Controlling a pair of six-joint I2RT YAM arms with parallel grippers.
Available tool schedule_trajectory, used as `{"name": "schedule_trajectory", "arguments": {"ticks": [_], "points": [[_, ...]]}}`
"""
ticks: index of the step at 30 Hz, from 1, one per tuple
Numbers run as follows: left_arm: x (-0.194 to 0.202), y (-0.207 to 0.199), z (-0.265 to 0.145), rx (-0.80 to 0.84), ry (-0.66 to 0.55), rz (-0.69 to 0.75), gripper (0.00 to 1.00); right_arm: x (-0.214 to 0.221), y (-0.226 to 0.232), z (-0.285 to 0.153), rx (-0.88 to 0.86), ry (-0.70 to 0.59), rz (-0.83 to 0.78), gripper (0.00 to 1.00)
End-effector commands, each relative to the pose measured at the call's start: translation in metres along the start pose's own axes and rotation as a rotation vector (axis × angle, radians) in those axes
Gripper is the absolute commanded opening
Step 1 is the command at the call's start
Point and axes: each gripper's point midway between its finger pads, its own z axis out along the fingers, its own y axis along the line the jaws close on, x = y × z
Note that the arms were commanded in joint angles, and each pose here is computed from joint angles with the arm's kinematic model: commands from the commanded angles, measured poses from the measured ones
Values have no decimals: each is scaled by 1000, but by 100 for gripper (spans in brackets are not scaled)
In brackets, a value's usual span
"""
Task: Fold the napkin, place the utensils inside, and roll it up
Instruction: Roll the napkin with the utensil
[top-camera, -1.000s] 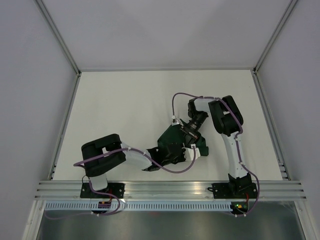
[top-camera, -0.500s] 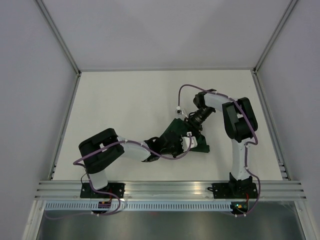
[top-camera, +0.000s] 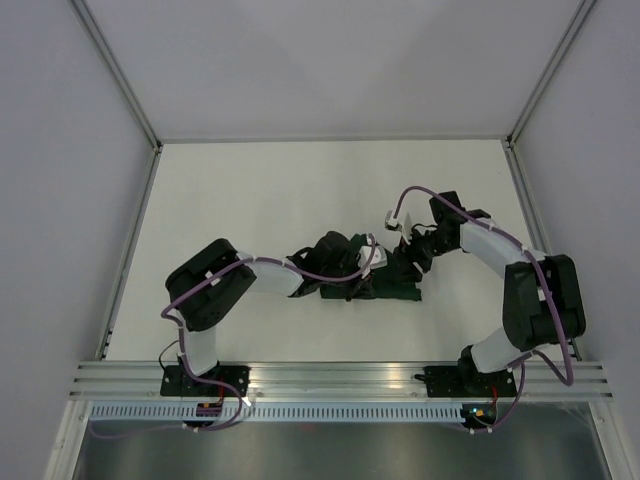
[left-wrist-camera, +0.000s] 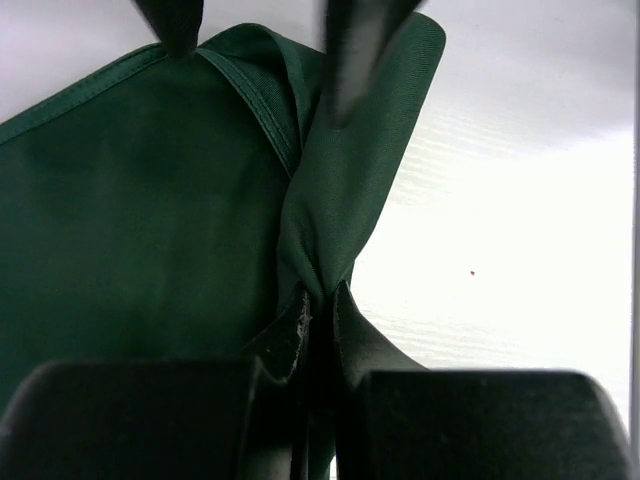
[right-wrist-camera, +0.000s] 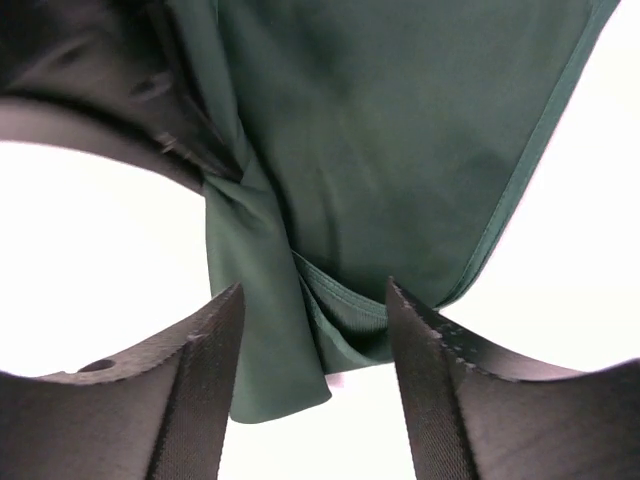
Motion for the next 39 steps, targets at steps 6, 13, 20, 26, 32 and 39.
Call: {"name": "schedule_trajectory", "arguments": {"ticks": [6,13,20,26,32,39], "points": [[73,-17,-7,250,225,-371,2,-22,3,-12,206,-164,-344,71],[72,-12,-7,370,232,-517,2,-15,32,10,265,-121,-519,73],[70,-6,-4,408,257,-582,2,-11,40,29,380,-108,-657,74],[69,-3,-2,415,278,-609,2,-10,51,41,364,-88,-690,74],[68,-4,-2,422,282,-614,2,6,59,60,327,-17,-722,68],[62,-4,-3,432,276,-611,4,16,55,70,310,35,-698,32]]}}
